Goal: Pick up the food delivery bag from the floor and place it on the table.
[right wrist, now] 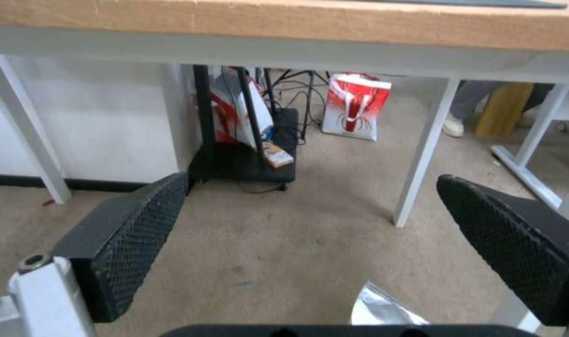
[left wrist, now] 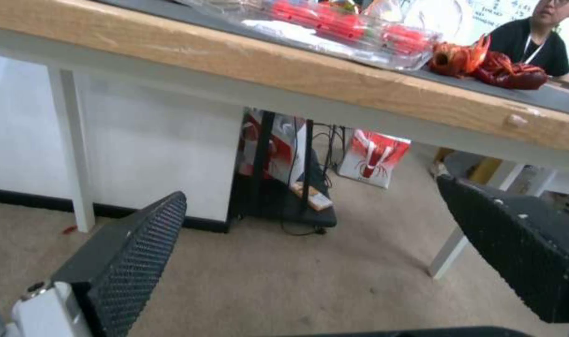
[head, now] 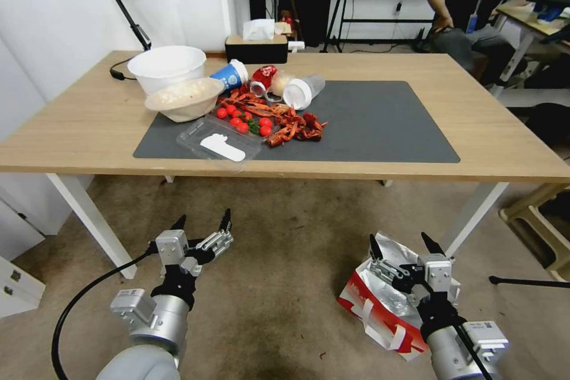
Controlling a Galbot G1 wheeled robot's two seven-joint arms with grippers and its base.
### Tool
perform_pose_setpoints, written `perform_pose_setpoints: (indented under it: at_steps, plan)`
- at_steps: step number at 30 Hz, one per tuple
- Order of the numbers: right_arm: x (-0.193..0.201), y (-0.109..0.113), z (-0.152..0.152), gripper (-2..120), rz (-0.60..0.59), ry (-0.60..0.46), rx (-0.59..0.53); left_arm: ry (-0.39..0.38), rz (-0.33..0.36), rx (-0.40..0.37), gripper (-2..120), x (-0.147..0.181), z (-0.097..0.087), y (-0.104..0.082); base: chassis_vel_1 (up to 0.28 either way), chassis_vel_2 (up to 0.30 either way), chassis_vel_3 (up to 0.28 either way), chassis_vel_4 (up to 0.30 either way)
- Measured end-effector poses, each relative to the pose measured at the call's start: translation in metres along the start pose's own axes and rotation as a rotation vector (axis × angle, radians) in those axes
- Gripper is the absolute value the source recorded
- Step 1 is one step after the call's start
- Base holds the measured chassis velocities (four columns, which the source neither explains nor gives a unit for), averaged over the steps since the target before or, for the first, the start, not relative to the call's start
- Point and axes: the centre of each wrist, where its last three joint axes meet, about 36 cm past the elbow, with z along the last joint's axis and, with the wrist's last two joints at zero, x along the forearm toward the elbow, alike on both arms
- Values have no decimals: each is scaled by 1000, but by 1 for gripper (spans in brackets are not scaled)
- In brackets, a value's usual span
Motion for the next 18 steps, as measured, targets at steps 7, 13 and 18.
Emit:
perform_pose_setpoints:
  at_steps: [7,13,18]
  plan:
    - [0,0,1,100,-1,1,2,-15,-3,-9,100,1,2,2,0,0,0,0]
    - [0,0,1,100,-3,1,3,-14,-3,-14,100,1,2,3,0,0,0,0]
    - [0,0,1,100,-3,0,3,-15,-4,-18,100,2,2,3,0,0,0,0]
